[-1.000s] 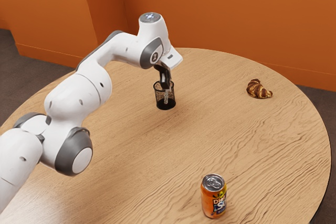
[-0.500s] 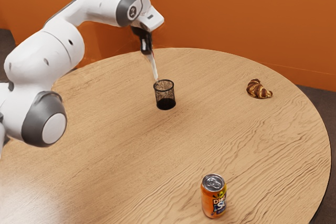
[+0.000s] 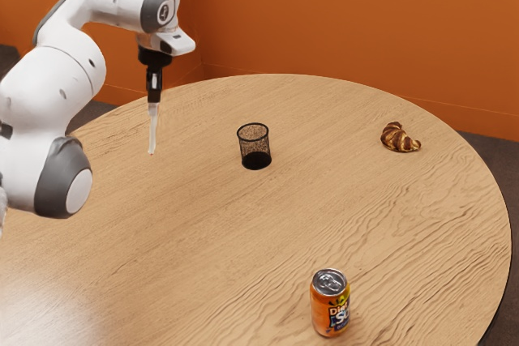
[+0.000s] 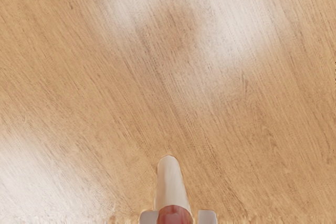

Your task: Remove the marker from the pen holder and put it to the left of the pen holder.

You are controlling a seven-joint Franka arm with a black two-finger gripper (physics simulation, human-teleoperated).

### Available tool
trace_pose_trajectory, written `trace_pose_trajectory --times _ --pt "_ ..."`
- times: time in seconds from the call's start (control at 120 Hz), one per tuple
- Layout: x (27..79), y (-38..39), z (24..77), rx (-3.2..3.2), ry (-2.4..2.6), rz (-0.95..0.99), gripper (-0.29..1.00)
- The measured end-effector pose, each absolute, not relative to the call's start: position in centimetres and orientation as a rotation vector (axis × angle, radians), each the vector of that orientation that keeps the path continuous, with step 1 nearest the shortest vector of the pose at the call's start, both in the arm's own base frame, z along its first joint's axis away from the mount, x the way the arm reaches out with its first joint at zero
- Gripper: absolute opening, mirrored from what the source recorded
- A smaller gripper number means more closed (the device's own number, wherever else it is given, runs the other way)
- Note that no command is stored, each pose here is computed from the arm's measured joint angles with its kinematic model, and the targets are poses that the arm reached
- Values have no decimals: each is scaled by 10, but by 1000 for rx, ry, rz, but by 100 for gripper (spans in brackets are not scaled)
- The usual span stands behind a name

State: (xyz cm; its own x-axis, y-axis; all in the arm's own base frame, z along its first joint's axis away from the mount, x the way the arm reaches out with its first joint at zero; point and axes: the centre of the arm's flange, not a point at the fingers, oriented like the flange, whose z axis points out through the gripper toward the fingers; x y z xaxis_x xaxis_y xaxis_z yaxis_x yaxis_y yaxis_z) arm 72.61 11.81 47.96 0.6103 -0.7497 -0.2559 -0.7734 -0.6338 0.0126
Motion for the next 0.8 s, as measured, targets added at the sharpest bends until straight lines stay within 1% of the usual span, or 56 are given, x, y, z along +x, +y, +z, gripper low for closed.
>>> trace_pose_trajectory --times 0.158,0.3,0.492,0.7,0.75,0.8 --pt "713 144 435 -2769 1173 681 -8" --pt "713 147 386 -2777 1141 857 -8" --pt "715 159 333 -2809 1132 921 -8" --pt "718 158 304 -2814 1139 935 -8" --pt "719 158 299 -2819 1142 937 -2" --pt "719 157 297 -2826 1142 938 9"
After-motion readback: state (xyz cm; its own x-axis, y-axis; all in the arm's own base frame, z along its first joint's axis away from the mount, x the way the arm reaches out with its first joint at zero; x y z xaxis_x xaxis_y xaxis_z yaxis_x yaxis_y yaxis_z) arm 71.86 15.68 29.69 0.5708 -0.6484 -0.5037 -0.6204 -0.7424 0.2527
